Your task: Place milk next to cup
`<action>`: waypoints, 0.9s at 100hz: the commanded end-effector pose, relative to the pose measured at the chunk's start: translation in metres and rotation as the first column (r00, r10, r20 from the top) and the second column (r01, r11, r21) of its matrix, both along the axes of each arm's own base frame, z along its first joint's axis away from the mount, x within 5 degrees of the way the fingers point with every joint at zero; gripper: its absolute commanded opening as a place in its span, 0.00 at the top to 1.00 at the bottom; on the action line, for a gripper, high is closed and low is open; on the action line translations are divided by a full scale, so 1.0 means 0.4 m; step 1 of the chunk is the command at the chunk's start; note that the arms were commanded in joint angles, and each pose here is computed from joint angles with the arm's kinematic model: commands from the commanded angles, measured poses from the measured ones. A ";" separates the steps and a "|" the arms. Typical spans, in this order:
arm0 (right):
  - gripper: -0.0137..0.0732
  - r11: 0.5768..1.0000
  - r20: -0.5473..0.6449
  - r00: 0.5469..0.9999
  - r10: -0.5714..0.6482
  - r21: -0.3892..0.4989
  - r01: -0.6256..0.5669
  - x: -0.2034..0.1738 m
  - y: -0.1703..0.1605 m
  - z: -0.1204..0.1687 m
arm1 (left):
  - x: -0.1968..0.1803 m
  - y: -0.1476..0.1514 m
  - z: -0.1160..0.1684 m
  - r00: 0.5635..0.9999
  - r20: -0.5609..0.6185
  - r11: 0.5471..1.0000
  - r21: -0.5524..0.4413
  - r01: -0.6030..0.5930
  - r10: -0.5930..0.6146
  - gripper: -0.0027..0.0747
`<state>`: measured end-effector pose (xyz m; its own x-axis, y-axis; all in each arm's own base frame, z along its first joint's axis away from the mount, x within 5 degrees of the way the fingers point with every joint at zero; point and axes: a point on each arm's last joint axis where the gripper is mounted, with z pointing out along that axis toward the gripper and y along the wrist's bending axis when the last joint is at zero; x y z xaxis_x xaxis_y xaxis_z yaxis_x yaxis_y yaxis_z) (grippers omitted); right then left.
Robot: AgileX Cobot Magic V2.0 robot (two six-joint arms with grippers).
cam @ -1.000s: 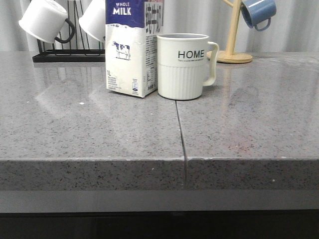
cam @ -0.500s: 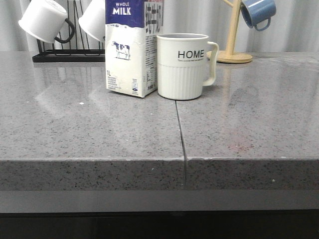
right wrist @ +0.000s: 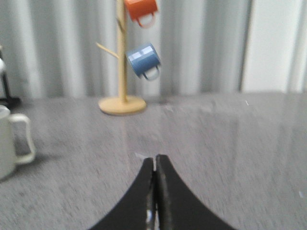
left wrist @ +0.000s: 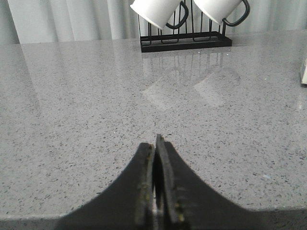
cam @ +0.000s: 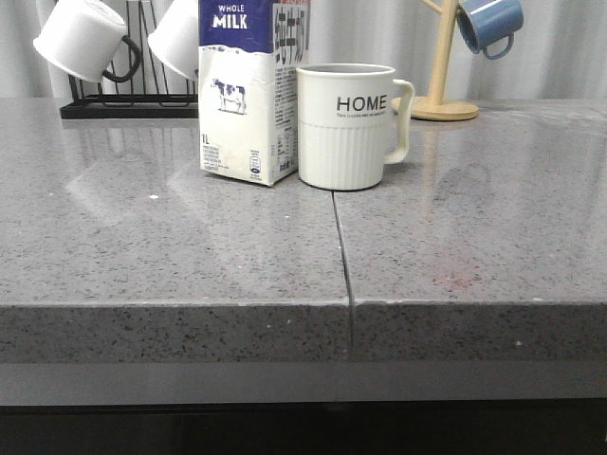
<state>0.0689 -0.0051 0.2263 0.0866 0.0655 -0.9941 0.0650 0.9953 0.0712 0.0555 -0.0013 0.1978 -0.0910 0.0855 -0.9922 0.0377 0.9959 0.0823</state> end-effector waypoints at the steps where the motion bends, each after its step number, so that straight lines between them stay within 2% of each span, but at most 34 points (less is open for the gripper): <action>1: 0.91 1.000 0.037 0.999 -0.026 0.004 0.026 -0.009 -0.004 0.007 | 0.000 0.000 -0.017 0.998 0.060 1.000 -0.002 0.000 0.000 0.99; 15: 0.91 1.000 0.025 0.999 -0.025 0.005 0.025 -0.027 -0.002 -0.040 | 0.000 0.000 -0.017 0.998 0.060 1.000 -0.002 0.000 0.000 0.99; 18: 0.91 1.000 -0.009 1.000 -0.021 0.007 0.021 -0.031 0.000 -0.048 | 0.000 0.000 -0.017 0.998 0.060 1.000 -0.002 0.000 0.000 0.99; 38: 0.91 1.000 -0.040 0.999 -0.022 -0.019 0.021 -0.035 0.000 -0.057 | 0.000 0.000 -0.017 0.998 0.058 1.000 -0.002 0.000 0.000 0.99; 90: 0.91 1.000 -0.049 0.999 -0.022 -0.018 0.021 -0.035 0.000 -0.059 | 0.000 0.000 -0.017 0.998 0.058 1.000 -0.002 0.000 0.000 0.99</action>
